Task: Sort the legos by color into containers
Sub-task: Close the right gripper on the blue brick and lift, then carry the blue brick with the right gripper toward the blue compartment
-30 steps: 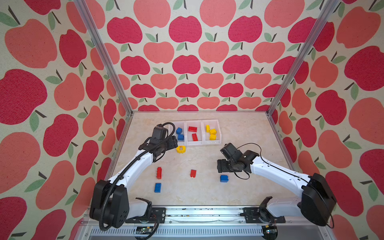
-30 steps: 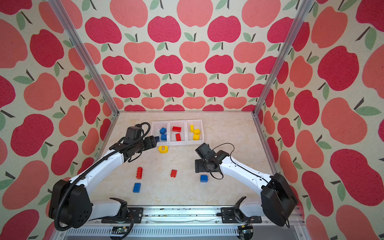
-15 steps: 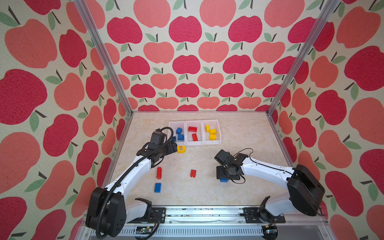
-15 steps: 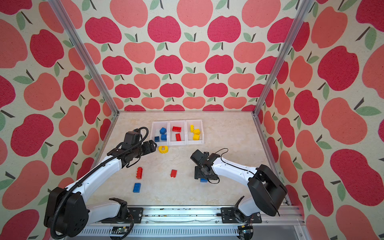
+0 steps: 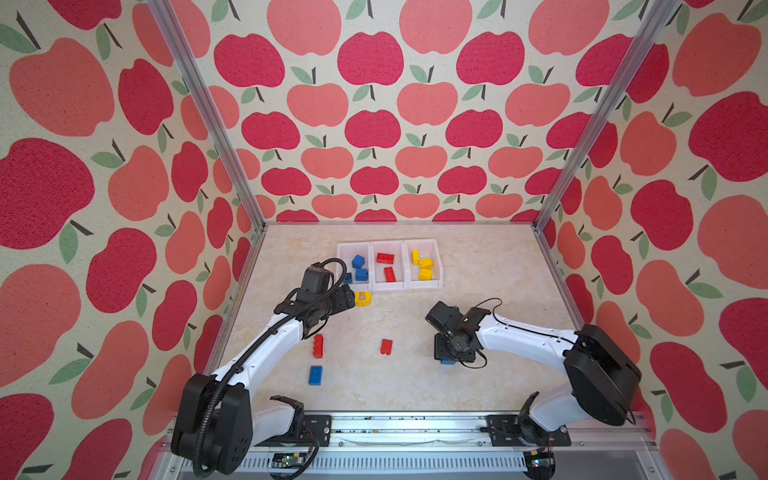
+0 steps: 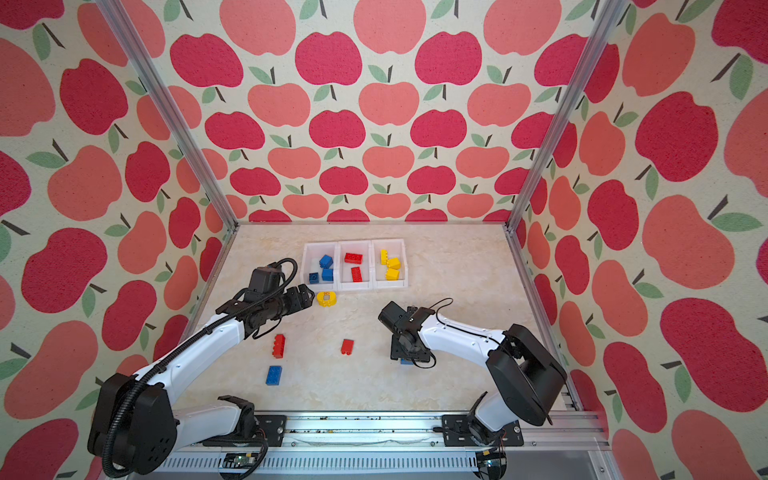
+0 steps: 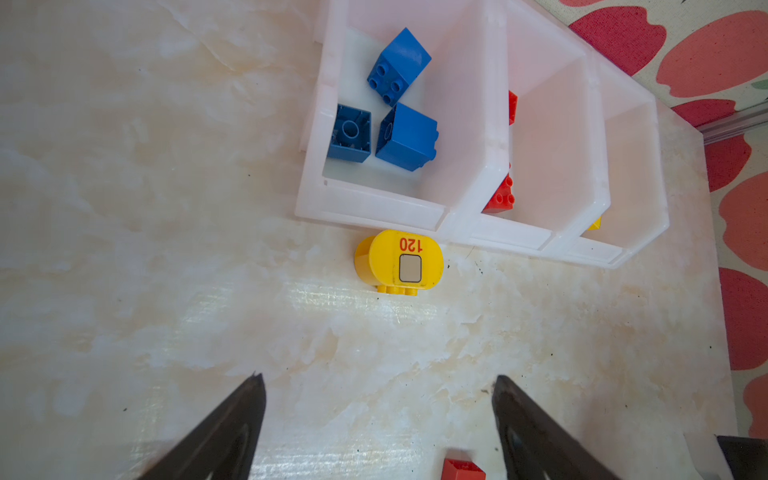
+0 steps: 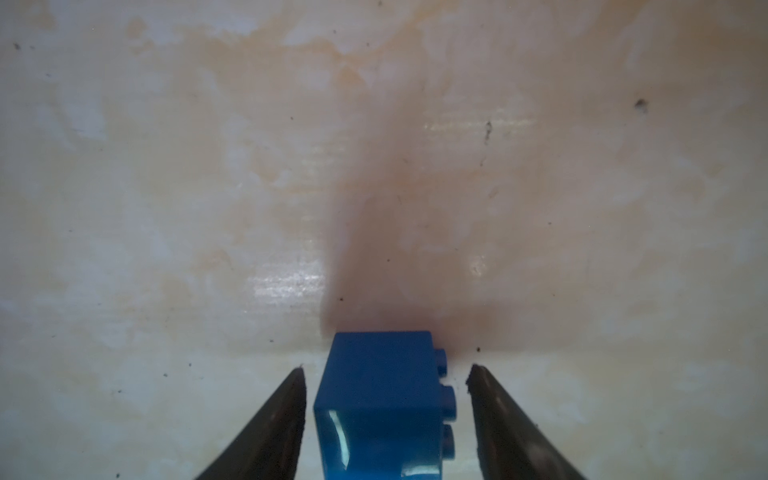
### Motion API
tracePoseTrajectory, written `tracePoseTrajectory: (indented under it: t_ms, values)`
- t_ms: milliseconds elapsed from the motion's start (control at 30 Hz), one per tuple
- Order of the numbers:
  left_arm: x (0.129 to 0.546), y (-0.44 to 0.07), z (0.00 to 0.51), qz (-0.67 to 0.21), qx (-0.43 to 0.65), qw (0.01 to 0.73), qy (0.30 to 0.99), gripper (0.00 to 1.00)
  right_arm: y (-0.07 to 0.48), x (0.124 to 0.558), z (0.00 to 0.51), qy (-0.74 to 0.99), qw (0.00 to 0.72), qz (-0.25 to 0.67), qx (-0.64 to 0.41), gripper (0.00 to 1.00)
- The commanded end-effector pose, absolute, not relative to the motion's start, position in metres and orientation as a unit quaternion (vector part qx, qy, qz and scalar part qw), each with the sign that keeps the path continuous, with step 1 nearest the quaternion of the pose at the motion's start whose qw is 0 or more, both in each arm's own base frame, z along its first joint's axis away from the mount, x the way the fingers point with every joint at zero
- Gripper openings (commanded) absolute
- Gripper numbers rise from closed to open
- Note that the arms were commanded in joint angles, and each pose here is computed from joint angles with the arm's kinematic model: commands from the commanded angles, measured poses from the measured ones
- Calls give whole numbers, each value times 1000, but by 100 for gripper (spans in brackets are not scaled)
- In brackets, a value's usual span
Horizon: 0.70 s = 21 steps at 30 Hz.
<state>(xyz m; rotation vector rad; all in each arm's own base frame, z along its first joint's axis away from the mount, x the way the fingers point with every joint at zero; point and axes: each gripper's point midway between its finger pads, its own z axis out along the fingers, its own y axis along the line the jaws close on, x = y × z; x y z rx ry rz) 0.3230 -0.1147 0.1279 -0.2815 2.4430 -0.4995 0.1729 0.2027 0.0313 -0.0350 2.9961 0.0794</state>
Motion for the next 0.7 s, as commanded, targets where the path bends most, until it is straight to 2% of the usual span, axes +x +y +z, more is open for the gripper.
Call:
tracePoseTrajectory:
  t_ms: [0,400,667]
  values:
    - [323,-114,134,-198,-110,320,920,88,202,168,26,998,65,21,-8,60]
    - [322,-112,132,-198,-113,319,920,89,202,168,24,998,61,19,-9,40]
    - [316,-107,132,-198,-117,319,919,90,217,181,48,995,89,39,-39,38]
